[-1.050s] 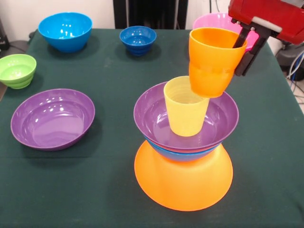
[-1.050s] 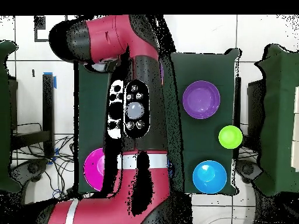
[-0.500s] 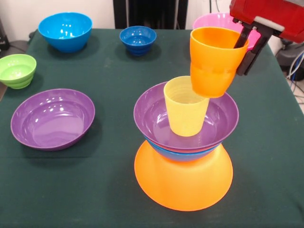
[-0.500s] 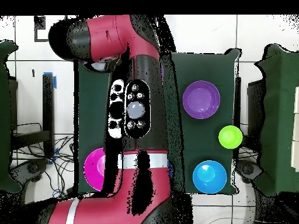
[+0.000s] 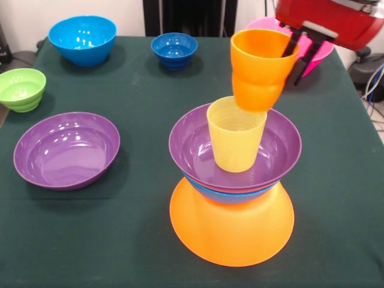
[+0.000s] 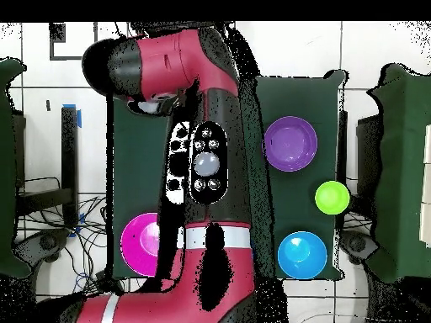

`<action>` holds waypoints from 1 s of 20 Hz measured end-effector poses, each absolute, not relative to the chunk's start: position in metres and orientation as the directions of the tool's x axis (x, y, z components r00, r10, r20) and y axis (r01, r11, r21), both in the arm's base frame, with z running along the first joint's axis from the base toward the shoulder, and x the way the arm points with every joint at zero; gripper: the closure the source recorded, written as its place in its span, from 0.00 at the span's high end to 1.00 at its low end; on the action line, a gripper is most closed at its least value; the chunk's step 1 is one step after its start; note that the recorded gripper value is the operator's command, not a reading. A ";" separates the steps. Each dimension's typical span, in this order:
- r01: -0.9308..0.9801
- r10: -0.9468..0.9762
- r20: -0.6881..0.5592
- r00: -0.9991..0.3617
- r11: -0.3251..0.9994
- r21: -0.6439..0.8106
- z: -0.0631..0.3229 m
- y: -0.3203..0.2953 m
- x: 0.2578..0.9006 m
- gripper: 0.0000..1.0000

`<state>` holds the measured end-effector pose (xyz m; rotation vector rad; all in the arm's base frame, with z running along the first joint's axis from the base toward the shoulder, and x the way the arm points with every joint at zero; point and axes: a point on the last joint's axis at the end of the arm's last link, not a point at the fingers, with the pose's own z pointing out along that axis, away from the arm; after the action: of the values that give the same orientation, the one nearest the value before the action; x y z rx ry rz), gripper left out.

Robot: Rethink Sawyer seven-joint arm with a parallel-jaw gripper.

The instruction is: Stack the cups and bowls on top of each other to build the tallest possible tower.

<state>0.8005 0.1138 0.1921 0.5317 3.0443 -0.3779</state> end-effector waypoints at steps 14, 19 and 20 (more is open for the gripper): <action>0.371 0.363 -0.077 -0.929 0.904 -0.212 0.177 0.068 0.782 0.00; 0.372 0.361 -0.089 -0.928 0.908 -0.193 0.177 0.068 0.785 0.00; 0.371 0.360 -0.090 -0.929 0.909 -0.190 0.178 0.069 0.786 0.00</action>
<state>0.7858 0.0693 0.1780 0.5777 3.0179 -0.3160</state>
